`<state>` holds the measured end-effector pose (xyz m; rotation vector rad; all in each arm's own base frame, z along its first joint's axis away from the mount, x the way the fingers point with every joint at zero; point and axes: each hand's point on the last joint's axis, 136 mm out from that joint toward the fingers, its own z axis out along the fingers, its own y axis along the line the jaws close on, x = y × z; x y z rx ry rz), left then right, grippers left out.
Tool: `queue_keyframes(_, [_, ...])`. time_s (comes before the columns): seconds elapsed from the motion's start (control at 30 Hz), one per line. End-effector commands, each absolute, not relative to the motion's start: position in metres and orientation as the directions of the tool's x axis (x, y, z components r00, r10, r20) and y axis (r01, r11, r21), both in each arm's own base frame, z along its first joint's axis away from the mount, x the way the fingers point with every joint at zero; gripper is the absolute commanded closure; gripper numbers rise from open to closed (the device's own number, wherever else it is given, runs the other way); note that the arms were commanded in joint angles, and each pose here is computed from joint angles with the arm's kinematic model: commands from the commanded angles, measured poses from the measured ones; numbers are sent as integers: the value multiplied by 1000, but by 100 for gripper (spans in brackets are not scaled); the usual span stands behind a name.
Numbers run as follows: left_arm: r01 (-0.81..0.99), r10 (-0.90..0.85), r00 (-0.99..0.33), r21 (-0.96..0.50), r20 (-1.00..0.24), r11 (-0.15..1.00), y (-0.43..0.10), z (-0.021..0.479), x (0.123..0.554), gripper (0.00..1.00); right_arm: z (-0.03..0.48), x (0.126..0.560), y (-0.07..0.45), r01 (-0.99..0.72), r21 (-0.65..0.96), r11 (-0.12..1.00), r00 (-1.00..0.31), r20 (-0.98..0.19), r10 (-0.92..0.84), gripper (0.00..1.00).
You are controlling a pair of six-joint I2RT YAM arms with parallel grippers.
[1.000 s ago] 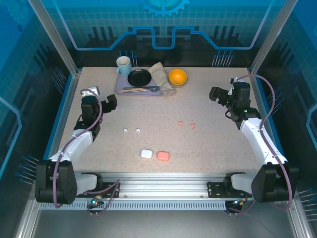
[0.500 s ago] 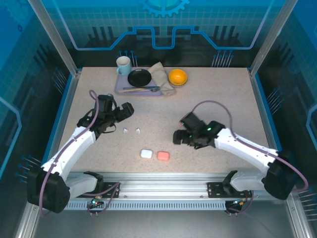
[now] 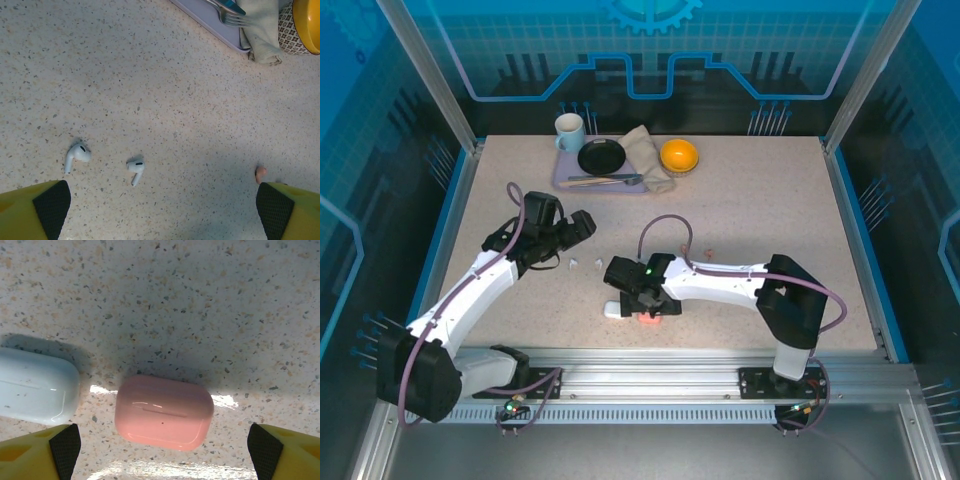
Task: Insert wireless bluetooth earbuds into charging case
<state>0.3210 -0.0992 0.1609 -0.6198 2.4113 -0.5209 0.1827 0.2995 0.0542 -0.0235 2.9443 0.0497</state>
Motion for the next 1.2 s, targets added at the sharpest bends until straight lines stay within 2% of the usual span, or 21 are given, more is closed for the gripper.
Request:
queue_keyframes(0.0, [-301,-532,-713,-485,-457,821,-98,171,319,1,51,183,294,1,-4,1000,-979,-202,1,10])
queue_keyframes(0.63, [-284,-527,-711,-495,-466,821,-99,174,317,1,21,187,291,72,42,996,-985,-153,78,12])
queue_keyframes(1.17, [-286,-529,-708,-496,-467,820,-98,171,316,1,0,179,288,142,43,989,-984,-100,146,20])
